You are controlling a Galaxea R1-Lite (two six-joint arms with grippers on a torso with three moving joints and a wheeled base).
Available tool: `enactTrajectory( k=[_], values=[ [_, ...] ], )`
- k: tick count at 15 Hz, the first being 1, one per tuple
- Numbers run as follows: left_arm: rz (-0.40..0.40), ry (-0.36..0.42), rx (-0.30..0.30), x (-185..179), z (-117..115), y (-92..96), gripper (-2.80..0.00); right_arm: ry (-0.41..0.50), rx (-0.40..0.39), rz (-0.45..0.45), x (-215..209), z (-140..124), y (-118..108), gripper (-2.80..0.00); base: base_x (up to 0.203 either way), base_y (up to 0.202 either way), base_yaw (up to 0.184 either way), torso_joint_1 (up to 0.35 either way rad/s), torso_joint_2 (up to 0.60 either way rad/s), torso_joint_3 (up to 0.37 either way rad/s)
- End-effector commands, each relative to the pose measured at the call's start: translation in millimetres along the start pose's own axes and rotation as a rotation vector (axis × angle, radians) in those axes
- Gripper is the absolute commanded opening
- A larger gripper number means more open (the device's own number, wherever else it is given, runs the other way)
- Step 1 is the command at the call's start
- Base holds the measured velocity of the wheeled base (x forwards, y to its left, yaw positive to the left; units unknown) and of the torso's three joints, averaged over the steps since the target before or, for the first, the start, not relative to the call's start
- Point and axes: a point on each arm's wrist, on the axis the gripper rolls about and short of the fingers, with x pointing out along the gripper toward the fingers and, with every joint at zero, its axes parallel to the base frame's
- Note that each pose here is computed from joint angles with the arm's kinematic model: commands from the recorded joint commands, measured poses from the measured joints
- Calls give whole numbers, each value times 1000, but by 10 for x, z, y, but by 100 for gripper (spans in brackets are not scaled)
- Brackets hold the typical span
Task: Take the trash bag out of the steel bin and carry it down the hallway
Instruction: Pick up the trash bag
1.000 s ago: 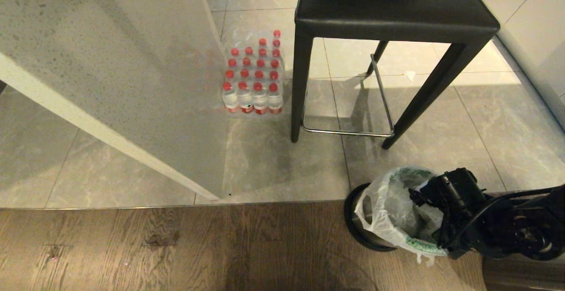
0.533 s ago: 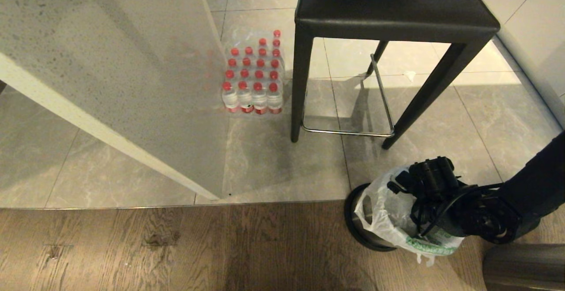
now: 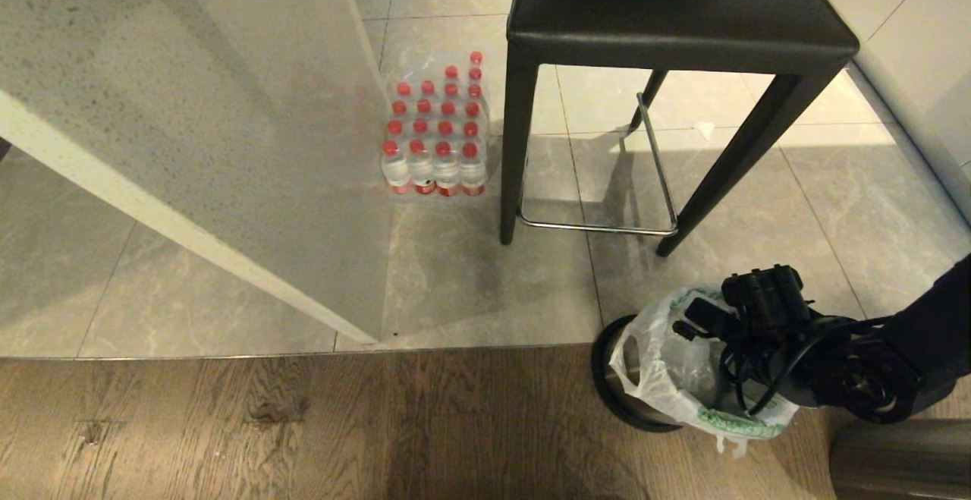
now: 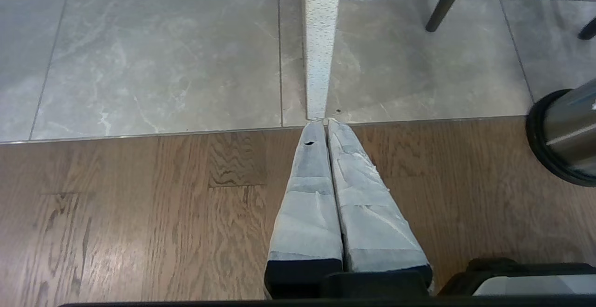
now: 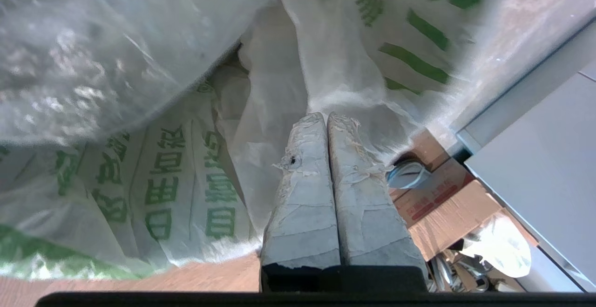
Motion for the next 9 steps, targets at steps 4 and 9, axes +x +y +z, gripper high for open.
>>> enactTrajectory(
  k=[4, 9],
  values=[
    [0, 0, 0, 0, 0, 0, -280, 26, -17, 6, -29, -95, 14, 0, 0, 0, 0, 0, 0, 0],
    [0, 0, 0, 0, 0, 0, -280, 35, -66, 11, 3, -103, 57, 0, 0, 0, 0, 0, 0, 0]
  ],
)
